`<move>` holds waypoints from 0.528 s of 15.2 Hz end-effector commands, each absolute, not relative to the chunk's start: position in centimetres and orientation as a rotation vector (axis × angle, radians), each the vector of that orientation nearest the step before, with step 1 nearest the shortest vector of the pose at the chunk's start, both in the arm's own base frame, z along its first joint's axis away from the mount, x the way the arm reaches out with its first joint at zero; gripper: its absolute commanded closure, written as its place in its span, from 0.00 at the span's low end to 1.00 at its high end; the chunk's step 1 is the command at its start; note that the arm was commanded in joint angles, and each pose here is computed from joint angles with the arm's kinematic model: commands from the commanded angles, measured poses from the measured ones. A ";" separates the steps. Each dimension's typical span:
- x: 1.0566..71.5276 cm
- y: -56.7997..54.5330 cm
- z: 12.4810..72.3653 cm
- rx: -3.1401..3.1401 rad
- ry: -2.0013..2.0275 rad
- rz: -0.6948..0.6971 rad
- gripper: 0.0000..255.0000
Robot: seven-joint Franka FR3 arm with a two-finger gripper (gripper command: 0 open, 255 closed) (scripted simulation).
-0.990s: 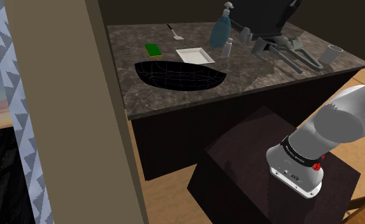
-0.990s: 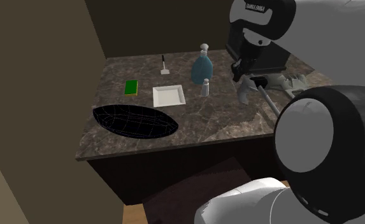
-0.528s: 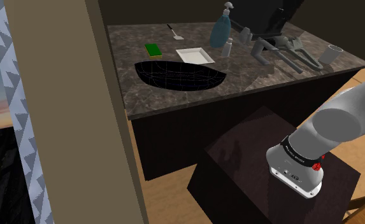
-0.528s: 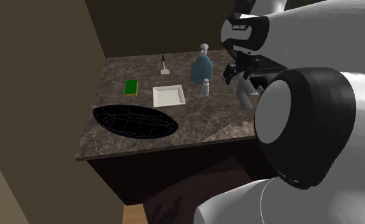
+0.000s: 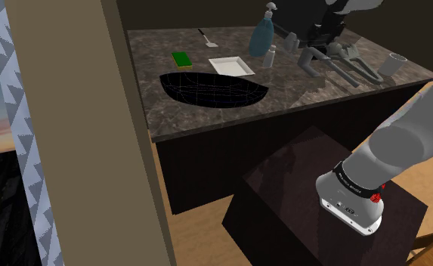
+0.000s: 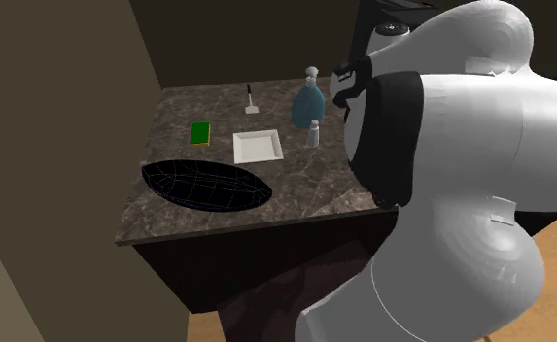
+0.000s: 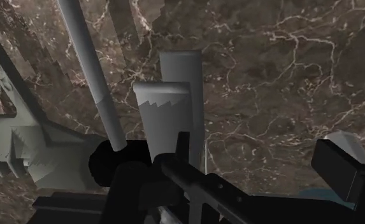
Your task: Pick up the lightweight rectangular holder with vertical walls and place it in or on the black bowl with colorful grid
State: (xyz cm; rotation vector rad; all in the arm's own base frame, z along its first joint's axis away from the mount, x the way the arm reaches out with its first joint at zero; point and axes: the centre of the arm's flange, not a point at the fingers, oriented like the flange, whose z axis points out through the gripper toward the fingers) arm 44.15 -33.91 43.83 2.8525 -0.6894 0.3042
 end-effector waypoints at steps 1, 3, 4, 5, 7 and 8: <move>44.9 -35.5 42.4 2.765 -0.836 0.317 0.00; 45.2 -36.4 41.6 2.718 -0.908 0.321 0.00; 45.3 -36.5 41.1 2.718 -0.908 0.321 0.00; 45.3 -36.7 40.6 2.718 -0.908 0.321 0.00; 45.5 -37.0 39.6 2.718 -0.908 0.321 0.00; 45.5 -37.2 39.1 2.718 -0.908 0.321 0.00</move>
